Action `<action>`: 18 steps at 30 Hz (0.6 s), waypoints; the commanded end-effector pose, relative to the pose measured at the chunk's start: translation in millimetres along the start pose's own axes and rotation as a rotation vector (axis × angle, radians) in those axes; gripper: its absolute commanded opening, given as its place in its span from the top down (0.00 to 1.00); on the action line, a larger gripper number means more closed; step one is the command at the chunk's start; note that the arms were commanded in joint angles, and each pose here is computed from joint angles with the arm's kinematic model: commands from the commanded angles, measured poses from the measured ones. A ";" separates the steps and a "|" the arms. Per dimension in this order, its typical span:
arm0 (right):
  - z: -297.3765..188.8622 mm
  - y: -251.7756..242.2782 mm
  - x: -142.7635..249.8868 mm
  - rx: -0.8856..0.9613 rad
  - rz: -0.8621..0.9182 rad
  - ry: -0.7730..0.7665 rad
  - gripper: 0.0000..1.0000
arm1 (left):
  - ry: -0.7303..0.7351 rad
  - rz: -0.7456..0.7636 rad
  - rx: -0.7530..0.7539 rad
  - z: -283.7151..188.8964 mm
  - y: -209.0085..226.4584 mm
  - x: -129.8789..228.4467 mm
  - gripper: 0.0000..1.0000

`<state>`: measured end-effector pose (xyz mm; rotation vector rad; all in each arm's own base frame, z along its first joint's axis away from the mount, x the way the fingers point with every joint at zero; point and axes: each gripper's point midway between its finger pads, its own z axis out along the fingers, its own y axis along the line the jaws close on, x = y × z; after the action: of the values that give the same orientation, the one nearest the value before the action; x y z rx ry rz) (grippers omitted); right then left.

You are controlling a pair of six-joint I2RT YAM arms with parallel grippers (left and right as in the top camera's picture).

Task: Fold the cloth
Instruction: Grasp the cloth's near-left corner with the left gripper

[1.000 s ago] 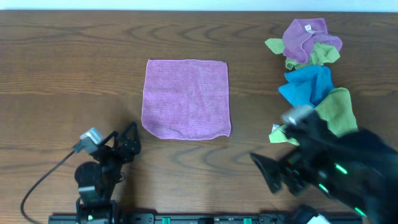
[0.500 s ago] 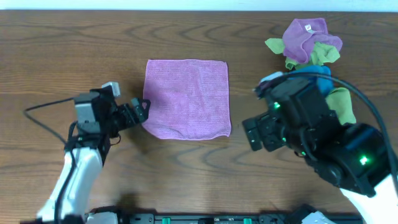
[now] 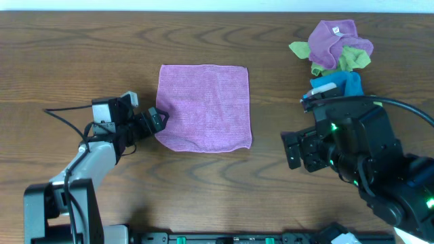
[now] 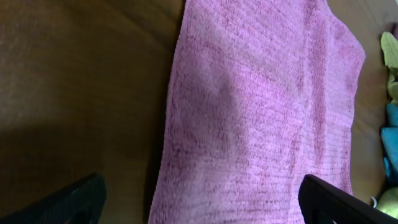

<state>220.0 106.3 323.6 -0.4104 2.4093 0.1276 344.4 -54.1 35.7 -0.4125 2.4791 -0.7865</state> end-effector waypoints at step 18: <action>-3.1 6.9 4.4 -0.055 0.016 0.003 0.01 | 0.220 -0.090 0.206 33.3 -19.6 42.5 0.00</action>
<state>213.6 113.7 323.4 -0.4359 2.4141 0.1959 356.2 -87.4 28.6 -0.3324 2.4609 -1.0611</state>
